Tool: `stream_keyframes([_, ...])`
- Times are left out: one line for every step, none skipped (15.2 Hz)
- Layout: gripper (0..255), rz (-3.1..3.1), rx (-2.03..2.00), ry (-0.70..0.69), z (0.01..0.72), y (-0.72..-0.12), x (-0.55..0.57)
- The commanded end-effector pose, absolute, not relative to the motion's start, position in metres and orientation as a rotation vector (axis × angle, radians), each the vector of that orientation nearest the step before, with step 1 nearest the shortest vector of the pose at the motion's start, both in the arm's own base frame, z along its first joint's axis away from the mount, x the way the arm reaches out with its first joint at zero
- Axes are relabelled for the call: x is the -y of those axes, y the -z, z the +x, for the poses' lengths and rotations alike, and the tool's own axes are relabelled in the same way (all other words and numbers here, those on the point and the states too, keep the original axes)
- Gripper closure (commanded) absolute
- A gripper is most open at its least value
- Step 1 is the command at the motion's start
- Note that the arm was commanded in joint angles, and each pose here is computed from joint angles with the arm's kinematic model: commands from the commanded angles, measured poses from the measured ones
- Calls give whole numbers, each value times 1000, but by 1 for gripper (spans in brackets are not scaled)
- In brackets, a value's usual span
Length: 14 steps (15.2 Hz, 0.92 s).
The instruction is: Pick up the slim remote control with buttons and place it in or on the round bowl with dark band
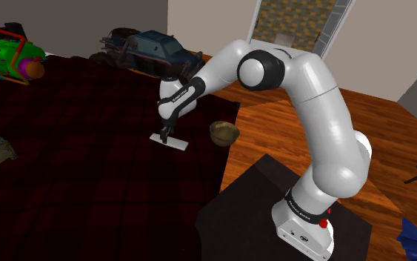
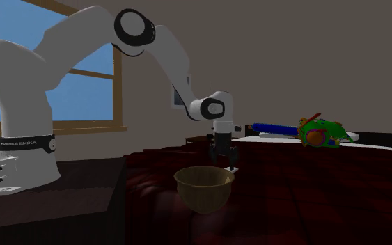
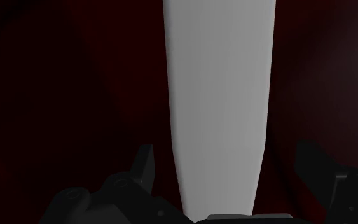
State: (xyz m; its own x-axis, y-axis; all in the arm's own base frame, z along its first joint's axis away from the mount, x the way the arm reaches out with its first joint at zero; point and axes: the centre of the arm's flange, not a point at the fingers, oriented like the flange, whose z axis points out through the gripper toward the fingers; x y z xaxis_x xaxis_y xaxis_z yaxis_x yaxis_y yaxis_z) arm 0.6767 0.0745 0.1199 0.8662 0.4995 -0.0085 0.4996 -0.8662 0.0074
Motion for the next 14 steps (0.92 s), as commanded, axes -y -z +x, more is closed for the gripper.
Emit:
stream_keyframes([0,3025,-811,9,678,-109,-75])
stream_keyframes([0,3025,-811,9,678,-104,-74])
stream_keyframes([0,3025,-811,9,678,-99,-74])
stream_keyframes([0,3025,-811,9,678,-96,-74])
stream_keyframes([0,3025,-811,9,678,-96,-74])
stream_keyframes([0,3025,-811,9,678,-96,-74])
stream_keyframes([0,3025,-811,9,678,-96,-74])
stream_keyframes([0,3025,-811,9,678,-96,-74])
stream_keyframes([0,3025,-811,9,678,-96,-74])
stream_keyframes([0,3025,-811,9,678,-96,-74])
stream_keyframes([0,3025,-811,9,678,-96,-74])
stream_keyframes([255,3025,-811,9,678,-96,-74])
stream_keyframes([255,3025,-811,9,678,-96,-74])
stream_keyframes([255,3025,-811,9,678,-96,-74])
